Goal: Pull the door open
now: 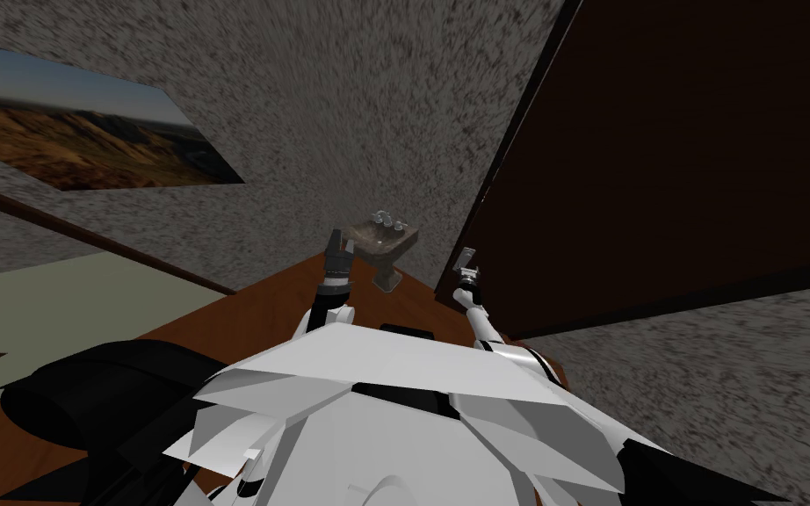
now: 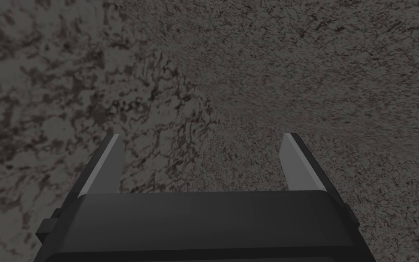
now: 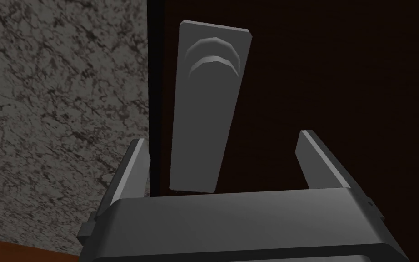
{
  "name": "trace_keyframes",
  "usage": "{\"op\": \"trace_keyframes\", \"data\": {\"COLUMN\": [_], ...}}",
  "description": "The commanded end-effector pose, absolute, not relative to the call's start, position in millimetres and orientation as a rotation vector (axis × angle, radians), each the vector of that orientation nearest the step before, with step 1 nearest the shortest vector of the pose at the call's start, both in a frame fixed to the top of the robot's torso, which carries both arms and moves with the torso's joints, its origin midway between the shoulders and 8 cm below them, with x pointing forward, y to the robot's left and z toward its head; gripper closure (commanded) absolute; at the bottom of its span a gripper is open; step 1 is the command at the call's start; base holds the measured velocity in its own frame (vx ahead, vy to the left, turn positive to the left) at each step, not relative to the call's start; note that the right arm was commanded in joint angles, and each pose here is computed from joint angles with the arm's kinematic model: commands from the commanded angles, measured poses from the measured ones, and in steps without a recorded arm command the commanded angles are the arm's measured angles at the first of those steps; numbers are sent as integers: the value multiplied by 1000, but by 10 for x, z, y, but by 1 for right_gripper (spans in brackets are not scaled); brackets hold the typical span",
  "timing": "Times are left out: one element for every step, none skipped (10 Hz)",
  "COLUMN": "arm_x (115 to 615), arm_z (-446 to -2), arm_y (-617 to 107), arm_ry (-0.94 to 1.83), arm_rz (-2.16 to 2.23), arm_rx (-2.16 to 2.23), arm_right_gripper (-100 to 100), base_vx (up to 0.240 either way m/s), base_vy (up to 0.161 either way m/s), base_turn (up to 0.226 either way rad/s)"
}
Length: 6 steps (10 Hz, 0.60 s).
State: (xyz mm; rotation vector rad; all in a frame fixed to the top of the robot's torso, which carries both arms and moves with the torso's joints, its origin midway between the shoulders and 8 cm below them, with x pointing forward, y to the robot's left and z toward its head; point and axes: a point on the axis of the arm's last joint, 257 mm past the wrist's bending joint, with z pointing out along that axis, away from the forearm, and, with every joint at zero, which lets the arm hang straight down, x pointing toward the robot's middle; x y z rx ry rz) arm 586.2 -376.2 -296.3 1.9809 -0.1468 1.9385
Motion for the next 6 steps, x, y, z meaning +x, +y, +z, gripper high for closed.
{"op": "trace_keyframes", "data": {"arm_x": [5871, 5876, 5884, 5884, 5820, 5800], "arm_z": [-2963, -2962, -2962, -2964, -2977, -2980], "arm_y": [-3705, -3674, -3629, -3663, -3886, -3952], "arm_ry": [-231, -272, -333, -294, -323, -329], "arm_rz": [1979, 1998, 2025, 2008, 1999, 1996], "arm_rx": [2004, 2015, 2029, 2020, 2011, 2008], "arm_right_gripper": [-100, -100, -100, -100, -100, -100], "base_vx": [-86, -85, -103, -48, 118, 204], "base_vy": [-5, 0, -14, -8, 4, -12], "base_turn": [12, 10, 11, 4, 169, 118]}}
